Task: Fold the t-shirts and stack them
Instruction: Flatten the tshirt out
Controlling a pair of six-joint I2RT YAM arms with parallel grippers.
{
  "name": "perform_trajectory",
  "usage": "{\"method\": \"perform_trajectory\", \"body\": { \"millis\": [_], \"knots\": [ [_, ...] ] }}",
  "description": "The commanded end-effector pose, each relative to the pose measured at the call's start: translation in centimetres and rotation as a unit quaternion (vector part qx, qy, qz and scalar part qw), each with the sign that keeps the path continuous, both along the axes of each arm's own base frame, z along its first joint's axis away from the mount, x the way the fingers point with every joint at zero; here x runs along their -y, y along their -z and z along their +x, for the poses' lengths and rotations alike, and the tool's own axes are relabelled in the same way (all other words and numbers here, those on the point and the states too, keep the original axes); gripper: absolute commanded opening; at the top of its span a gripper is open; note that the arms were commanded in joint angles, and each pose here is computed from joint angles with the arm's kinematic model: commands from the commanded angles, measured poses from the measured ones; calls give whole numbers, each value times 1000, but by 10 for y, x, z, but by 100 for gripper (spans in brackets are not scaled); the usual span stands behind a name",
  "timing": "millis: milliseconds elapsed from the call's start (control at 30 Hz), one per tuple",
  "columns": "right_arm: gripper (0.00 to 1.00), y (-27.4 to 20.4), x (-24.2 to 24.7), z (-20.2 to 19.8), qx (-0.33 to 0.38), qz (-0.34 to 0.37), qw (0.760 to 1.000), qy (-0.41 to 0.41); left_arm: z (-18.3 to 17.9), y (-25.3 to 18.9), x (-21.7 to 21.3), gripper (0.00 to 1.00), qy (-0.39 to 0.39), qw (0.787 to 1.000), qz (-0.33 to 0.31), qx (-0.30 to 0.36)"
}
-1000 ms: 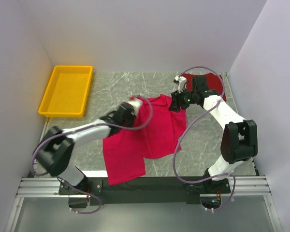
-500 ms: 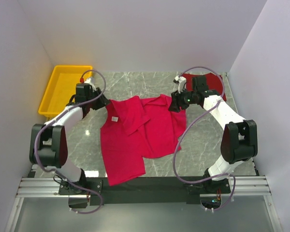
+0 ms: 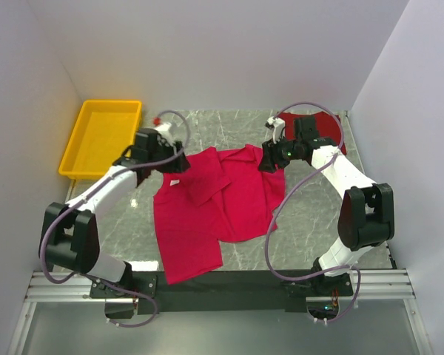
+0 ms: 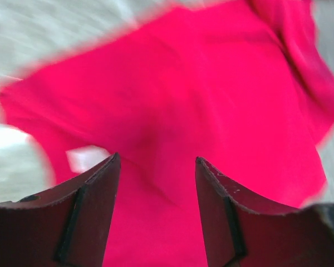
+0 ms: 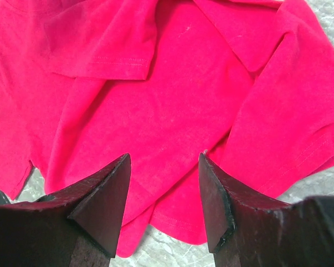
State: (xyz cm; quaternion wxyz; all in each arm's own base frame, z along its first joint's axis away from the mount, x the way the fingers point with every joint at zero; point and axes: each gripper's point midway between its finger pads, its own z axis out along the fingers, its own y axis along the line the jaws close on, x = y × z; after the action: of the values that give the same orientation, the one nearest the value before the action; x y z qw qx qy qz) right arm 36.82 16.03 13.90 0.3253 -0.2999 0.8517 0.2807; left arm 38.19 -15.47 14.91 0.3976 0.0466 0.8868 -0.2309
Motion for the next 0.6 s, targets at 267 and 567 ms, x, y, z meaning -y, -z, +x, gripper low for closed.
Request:
{"method": "perform_trajectory", "body": {
  "millis": [267, 567],
  "knots": [
    [59, -7, -1, 1, 5, 8, 1000, -5, -80, 68, 40, 60, -72, 983, -77, -148],
    [59, -7, 0, 2, 4, 7, 1000, -5, -78, 90, 65, 53, -89, 973, -110, -183]
  ]
}}
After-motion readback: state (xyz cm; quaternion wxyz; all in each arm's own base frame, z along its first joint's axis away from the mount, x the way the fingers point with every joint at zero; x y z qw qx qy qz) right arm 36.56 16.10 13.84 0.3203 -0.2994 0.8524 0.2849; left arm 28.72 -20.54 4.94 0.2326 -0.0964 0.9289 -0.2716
